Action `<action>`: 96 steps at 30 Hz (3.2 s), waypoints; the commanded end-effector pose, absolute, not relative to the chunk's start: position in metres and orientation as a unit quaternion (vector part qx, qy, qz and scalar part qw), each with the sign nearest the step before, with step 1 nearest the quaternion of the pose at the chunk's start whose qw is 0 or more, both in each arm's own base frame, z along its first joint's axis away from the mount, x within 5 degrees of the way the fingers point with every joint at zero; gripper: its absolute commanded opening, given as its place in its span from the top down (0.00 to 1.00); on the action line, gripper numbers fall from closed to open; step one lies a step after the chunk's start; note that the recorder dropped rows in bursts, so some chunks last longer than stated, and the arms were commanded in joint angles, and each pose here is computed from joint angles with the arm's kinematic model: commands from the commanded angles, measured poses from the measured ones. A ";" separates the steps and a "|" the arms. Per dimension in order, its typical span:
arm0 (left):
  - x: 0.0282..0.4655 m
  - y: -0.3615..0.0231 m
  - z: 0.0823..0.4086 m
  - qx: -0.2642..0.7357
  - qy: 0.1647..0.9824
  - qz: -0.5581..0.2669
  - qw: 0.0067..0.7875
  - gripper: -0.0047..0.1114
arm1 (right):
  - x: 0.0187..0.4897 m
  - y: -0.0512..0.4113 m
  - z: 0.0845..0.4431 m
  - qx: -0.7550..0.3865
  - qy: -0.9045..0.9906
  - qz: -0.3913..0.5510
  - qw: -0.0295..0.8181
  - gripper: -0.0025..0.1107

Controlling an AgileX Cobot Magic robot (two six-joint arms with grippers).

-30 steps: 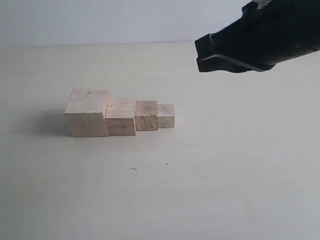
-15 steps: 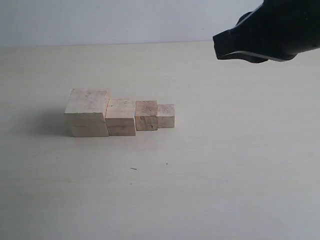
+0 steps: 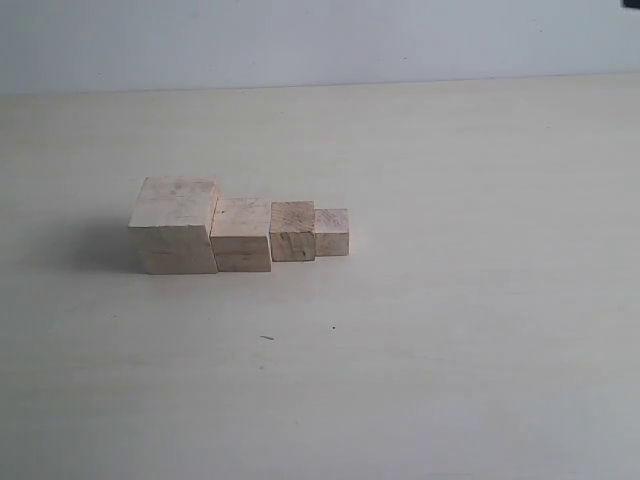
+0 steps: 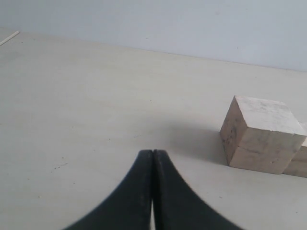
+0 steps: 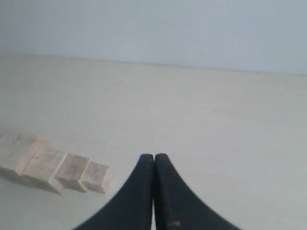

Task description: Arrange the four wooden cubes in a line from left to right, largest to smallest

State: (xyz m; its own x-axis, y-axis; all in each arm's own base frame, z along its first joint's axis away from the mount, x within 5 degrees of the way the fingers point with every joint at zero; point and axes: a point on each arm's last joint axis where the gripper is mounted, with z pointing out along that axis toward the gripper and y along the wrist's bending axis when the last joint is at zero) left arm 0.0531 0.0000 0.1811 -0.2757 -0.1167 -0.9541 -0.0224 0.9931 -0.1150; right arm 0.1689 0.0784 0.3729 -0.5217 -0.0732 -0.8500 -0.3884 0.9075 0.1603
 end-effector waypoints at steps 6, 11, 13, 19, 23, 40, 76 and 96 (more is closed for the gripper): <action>0.053 0.000 0.181 -0.041 0.795 -0.043 0.604 0.96 | 0.098 0.015 0.362 -0.017 0.822 0.080 0.564 0.98; 0.053 0.000 0.181 -0.041 0.795 -0.043 0.604 0.96 | 0.044 0.006 0.343 0.005 0.770 0.054 0.636 0.98; 0.053 0.000 0.181 -0.041 0.795 -0.043 0.604 0.96 | 0.030 0.006 0.339 0.004 0.751 0.053 0.658 0.98; 0.053 0.000 0.181 -0.041 0.795 -0.043 0.604 0.96 | 0.010 0.005 0.331 0.004 0.708 0.054 0.704 0.98; 0.053 0.000 0.181 -0.041 0.795 -0.043 0.604 0.96 | 0.018 0.005 0.321 0.008 0.704 0.058 0.708 0.98; 0.053 0.000 0.181 -0.041 0.795 -0.043 0.604 0.96 | 0.051 0.004 0.213 0.025 0.755 0.054 0.653 0.98; 0.053 0.000 0.181 -0.041 0.795 -0.043 0.604 0.96 | 0.054 0.004 0.183 -0.002 0.790 0.029 0.612 0.98; 0.053 0.000 0.181 -0.041 0.795 -0.043 0.604 0.96 | 0.054 0.004 0.183 -0.001 0.790 0.030 0.612 0.98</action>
